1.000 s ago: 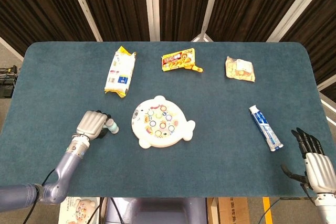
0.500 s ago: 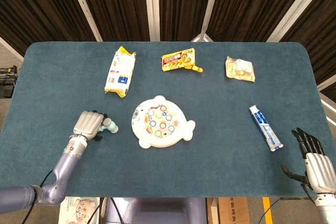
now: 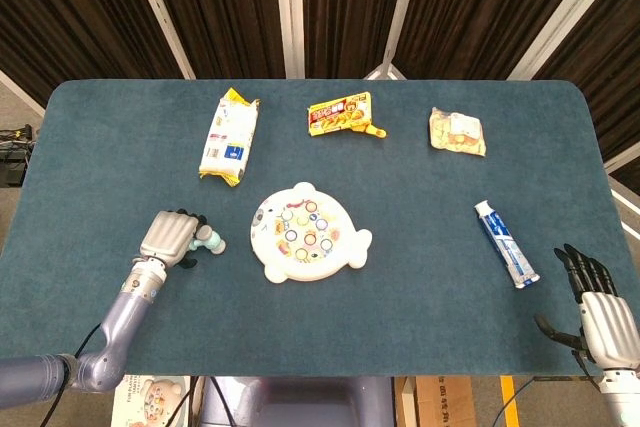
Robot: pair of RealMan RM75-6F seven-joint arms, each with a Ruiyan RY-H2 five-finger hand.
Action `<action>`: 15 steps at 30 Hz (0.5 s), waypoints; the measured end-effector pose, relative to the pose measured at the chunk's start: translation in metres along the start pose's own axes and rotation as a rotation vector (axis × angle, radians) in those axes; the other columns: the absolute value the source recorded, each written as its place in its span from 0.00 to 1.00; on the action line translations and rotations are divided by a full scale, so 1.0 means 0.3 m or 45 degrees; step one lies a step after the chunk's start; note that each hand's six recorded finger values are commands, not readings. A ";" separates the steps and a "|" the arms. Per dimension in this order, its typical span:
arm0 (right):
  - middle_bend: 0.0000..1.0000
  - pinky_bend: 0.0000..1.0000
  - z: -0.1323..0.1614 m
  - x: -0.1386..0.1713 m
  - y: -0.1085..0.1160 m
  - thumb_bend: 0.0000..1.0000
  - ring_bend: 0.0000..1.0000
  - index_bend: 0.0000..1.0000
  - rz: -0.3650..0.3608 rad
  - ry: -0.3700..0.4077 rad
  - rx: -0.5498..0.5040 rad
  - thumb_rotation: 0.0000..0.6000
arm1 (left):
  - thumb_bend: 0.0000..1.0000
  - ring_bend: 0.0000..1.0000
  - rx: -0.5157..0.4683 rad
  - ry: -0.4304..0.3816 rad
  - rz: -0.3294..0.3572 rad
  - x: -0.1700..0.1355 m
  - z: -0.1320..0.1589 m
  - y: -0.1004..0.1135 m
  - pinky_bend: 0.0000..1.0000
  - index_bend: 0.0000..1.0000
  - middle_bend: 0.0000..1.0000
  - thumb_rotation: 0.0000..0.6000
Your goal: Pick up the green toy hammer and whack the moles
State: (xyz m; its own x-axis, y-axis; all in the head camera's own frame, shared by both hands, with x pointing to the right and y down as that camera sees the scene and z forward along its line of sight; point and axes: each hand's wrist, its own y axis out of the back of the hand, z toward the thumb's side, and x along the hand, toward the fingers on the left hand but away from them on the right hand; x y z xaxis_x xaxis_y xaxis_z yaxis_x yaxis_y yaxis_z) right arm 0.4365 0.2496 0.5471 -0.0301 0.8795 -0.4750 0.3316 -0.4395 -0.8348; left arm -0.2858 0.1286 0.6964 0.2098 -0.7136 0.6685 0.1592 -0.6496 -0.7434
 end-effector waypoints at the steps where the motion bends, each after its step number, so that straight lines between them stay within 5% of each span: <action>1: 0.00 0.00 0.001 0.000 0.000 0.25 0.00 0.00 0.000 0.001 -0.001 1.00 | 0.18 0.32 -0.004 -0.007 0.007 -0.001 0.005 0.003 0.43 0.42 0.42 1.00; 15: 0.00 0.00 0.005 0.003 0.000 0.25 0.00 0.00 0.002 0.005 -0.004 1.00 | 0.18 0.32 -0.040 -0.056 0.038 -0.011 0.043 0.014 0.43 0.42 0.42 1.00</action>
State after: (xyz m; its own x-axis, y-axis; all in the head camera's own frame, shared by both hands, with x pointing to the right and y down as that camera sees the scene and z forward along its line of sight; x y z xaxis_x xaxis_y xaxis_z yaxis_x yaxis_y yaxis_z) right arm 0.4352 0.2500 0.5462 -0.0257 0.8796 -0.4749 0.3347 -0.4401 -0.8332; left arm -0.2732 0.1314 0.6907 0.2562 -0.7210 0.6438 0.1222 -0.6365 -0.7615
